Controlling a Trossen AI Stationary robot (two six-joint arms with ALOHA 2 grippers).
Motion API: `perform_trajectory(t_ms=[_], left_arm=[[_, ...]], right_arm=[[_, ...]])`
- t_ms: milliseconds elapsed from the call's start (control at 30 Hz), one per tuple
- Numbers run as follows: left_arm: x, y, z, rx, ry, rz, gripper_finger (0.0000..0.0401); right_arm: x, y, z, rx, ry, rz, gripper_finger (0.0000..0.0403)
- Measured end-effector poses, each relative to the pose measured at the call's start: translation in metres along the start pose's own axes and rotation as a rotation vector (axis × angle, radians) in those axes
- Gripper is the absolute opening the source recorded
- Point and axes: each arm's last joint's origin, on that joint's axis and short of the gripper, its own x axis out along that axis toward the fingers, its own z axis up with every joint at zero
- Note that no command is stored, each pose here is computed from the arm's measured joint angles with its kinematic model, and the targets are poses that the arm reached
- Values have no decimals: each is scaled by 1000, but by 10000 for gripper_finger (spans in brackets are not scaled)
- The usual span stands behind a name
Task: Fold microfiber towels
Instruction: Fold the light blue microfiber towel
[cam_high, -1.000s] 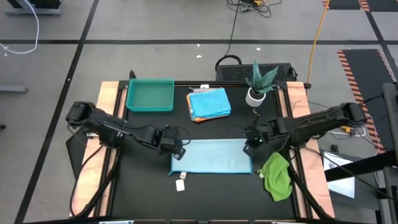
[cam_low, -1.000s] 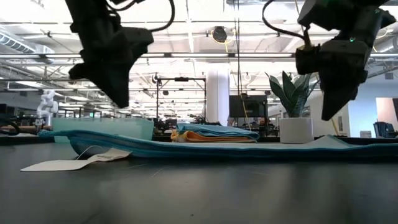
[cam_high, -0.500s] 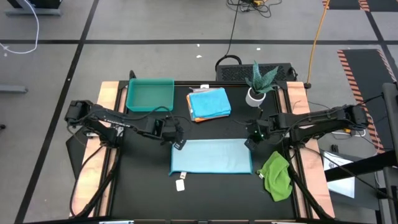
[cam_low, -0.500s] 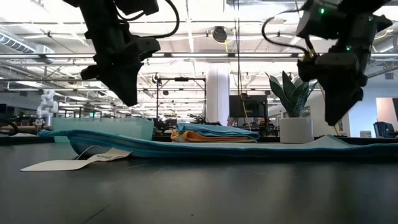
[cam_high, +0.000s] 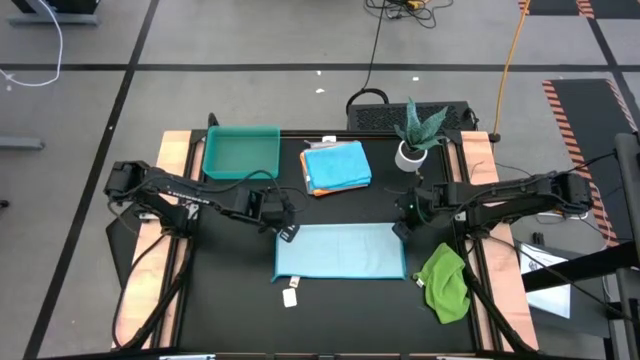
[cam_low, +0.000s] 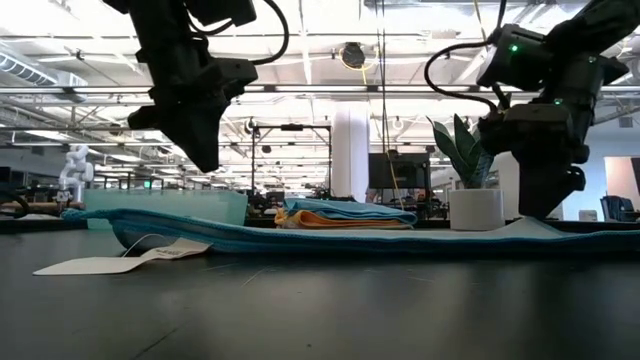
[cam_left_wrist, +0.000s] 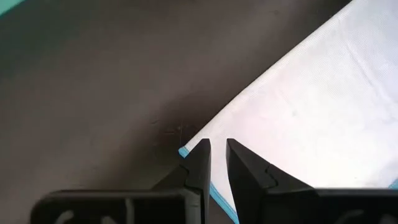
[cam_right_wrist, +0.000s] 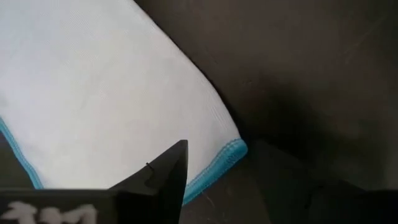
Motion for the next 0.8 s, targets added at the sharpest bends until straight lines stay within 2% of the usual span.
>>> perform_trajectory(t_ms=[367,600,800], left_arm=[[7,9,-2,-28,76,7,57],[24,25,-6,-91,183,-11,107],[35,31,-5,-125,183,-83,151]], right_arm=[[0,-1,0,-9,0,-3,171],[0,-1,0,-9,-1,-4,171],[0,-1,0,-6,-3,-4,171]])
